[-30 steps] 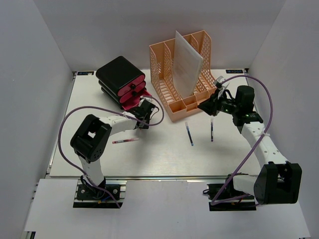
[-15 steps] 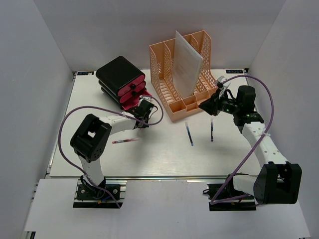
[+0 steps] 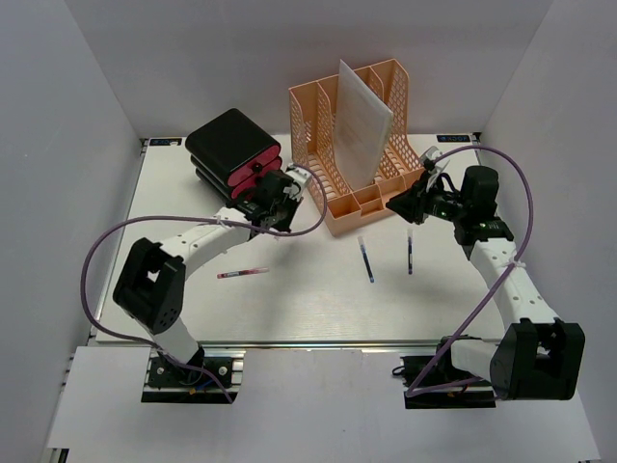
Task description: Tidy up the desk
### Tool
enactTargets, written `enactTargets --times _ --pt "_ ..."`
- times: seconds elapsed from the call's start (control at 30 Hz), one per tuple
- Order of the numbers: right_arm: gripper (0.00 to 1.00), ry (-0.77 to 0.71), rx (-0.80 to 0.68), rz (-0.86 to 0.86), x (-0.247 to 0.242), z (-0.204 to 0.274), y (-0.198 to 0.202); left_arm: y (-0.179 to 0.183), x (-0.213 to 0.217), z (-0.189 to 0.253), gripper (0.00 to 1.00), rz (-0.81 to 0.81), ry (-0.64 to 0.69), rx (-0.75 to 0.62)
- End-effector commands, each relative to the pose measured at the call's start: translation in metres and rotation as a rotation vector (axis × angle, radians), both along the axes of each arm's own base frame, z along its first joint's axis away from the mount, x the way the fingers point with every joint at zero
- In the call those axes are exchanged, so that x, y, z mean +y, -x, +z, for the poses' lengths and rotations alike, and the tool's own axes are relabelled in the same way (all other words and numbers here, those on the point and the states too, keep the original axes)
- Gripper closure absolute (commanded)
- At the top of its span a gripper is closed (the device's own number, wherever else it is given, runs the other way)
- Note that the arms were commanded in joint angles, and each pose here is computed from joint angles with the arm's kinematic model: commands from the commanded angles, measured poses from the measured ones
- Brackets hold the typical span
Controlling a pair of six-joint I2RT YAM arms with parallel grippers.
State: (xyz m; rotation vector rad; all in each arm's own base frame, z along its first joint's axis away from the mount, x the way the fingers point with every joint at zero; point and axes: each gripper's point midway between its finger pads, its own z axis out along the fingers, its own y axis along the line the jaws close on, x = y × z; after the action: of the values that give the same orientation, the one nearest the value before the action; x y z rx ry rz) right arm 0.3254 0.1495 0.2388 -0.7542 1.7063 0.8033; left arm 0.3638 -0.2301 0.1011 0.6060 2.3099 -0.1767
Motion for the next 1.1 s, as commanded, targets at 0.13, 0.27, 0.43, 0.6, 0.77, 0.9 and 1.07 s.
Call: enactTargets --times 0.13,0.27,0.43,0.6,0.77,0.9,1.07 --pt "0.74 -0.014 -0.044 0.022 0.001 0.014 0.007 -0.024 0.026 0.050 0.96 -0.115 -0.140 -0.138" --pt "0.74 -0.014 -0.051 0.023 0.000 0.016 0.007 -0.046 0.049 0.059 0.97 -0.090 -0.189 -0.191" --pt "0.74 -0.018 -0.044 0.029 0.001 0.015 0.008 -0.071 0.069 0.063 0.98 -0.091 -0.269 -0.279" --pt "0.74 -0.019 -0.041 0.035 0.002 0.014 0.009 -0.084 0.069 0.056 0.98 -0.131 -0.308 -0.313" --pt "0.74 -0.019 -0.045 0.032 0.001 0.015 0.009 -0.097 0.072 0.043 0.95 -0.122 -0.335 -0.316" --pt "0.74 -0.020 -0.044 0.032 0.001 0.015 0.009 -0.106 0.080 0.037 0.91 -0.098 -0.370 -0.315" --pt "0.74 -0.020 -0.041 0.032 0.001 0.014 0.009 -0.117 0.080 0.036 0.83 -0.081 -0.394 -0.335"
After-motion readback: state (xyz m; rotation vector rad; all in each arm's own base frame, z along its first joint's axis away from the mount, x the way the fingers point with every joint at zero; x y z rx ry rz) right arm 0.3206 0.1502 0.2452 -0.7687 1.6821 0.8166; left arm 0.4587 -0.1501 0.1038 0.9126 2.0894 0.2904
